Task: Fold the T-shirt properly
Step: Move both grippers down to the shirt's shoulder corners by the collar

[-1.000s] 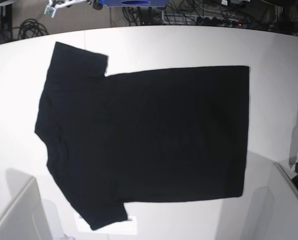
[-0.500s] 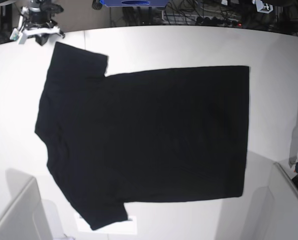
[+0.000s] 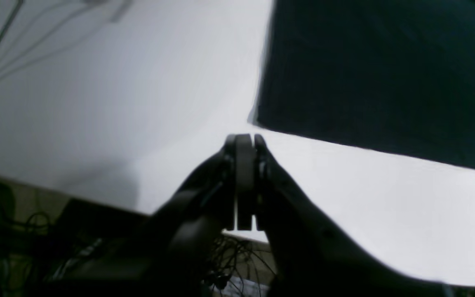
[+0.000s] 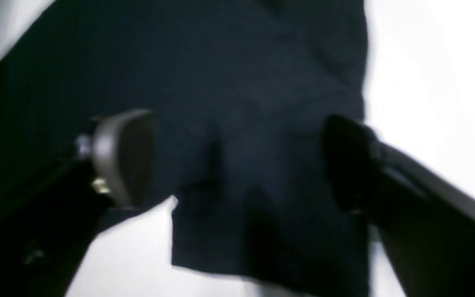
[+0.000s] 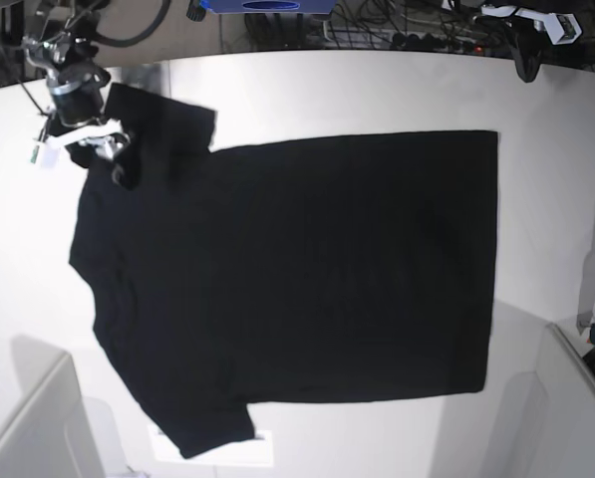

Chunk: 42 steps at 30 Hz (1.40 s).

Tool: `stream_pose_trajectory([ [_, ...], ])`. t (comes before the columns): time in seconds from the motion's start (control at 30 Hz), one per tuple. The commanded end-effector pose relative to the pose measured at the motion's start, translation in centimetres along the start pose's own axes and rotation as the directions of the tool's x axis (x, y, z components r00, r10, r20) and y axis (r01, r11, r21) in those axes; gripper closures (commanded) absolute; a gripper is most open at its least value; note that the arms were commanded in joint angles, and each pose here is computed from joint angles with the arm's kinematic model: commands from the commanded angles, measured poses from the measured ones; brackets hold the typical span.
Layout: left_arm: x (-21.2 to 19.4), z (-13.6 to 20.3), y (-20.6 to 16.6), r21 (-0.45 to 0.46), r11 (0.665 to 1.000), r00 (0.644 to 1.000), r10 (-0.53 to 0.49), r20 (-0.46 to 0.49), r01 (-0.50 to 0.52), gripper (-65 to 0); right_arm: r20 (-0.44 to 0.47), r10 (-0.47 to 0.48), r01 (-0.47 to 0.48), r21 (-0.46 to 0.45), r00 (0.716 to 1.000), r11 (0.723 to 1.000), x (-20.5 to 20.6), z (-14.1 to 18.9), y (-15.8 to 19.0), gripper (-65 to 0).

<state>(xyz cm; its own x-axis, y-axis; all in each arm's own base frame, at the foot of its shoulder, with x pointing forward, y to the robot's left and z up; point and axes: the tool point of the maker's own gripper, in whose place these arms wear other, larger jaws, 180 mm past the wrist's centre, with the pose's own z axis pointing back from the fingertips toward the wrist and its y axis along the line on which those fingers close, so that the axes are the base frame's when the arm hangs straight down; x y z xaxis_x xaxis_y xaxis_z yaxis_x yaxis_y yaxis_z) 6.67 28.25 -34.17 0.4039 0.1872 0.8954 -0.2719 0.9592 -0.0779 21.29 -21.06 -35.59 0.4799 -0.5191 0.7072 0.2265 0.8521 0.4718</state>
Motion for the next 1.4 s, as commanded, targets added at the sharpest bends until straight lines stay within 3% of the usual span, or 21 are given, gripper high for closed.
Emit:
stream_pose_trajectory([
  [0.0, 0.5, 0.5, 0.2, 0.004, 1.000, 1.000, 0.005, 0.018, -0.005, 0.0, 0.046, -0.011, 0.011, -0.005, 0.999, 1.000, 1.4, 0.3, -0.7, -64.1],
  [0.07, 0.4, 0.5, 0.2, 0.006, 1.000, 1.000, 0.007, 0.018, -0.007, -18.8, 0.073, -0.046, 0.048, -0.029, 0.996, 0.998, 2.1, 0.3, -2.1, -64.1],
  [0.13, 0.5, 0.5, 0.2, 0.006, 1.000, 1.000, 0.006, 0.020, -0.006, -27.2, 0.090, -0.062, 0.068, -0.060, 0.994, 0.996, 2.5, 0.4, -3.4, -64.1],
  [0.27, 0.6, 0.4, 0.2, 0.003, 1.000, 1.000, 0.004, 0.021, -0.004, -23.5, 0.068, -0.086, 0.092, -0.101, 0.994, 0.991, 1.7, 0.6, -5.2, -62.6],
  [0.43, 0.5, 0.4, 0.1, 0.001, 1.000, 1.000, 0.004, 0.021, -0.004, -19.9, 0.023, -0.103, 0.105, -0.115, 0.994, 0.988, 0.7, 0.1, -6.0, -46.7],
  [0.5, 0.5, 0.4, 0.0, -0.003, 1.000, 1.000, 0.006, 0.020, -0.006, -19.9, 0.017, -0.104, 0.105, -0.121, 0.994, 0.987, 0.7, -0.1, -6.4, -43.1],
  [0.67, 0.4, 0.3, -0.1, -0.004, 1.000, 1.000, 0.009, 0.012, -0.009, -20.7, 0.008, -0.106, 0.106, -0.132, 0.994, 0.985, 0.7, -0.5, -7.2, -42.6],
  [0.77, -0.6, -0.4, -0.3, -0.004, 1.000, 0.998, 0.028, -0.058, -0.028, -20.9, -0.015, -0.136, 0.132, -0.148, 0.991, 0.980, -0.3, -0.9, -8.1, -42.3],
  [0.9, -1.3, -1.6, 0.7, 0.027, 0.979, 0.969, 0.203, -0.139, -0.202, -20.9, -0.053, -0.183, 0.172, -0.172, 0.982, 0.970, -2.3, -1.4, -9.3, -42.0],
  [1.0, 0.3, -2.3, -0.2, -0.087, 0.952, 0.947, 0.279, -0.157, -0.295, -20.9, -0.064, -0.193, 0.179, -0.175, 0.979, 0.968, -2.8, -1.5, -9.5, -42.0],
  [1.13, 2.3, -2.8, -0.7, -0.191, 0.943, 0.957, 0.247, -0.151, -0.273, -21.1, -0.090, -0.203, 0.185, -0.173, 0.975, 0.967, -3.7, -1.4, -9.2, -42.0],
  [1.37, 2.8, -3.8, 1.9, -0.146, 0.958, 0.960, 0.220, -0.172, -0.245, -21.1, -0.183, -0.229, 0.199, -0.169, 0.956, 0.965, -5.8, -1.2, -8.5, -41.9],
])
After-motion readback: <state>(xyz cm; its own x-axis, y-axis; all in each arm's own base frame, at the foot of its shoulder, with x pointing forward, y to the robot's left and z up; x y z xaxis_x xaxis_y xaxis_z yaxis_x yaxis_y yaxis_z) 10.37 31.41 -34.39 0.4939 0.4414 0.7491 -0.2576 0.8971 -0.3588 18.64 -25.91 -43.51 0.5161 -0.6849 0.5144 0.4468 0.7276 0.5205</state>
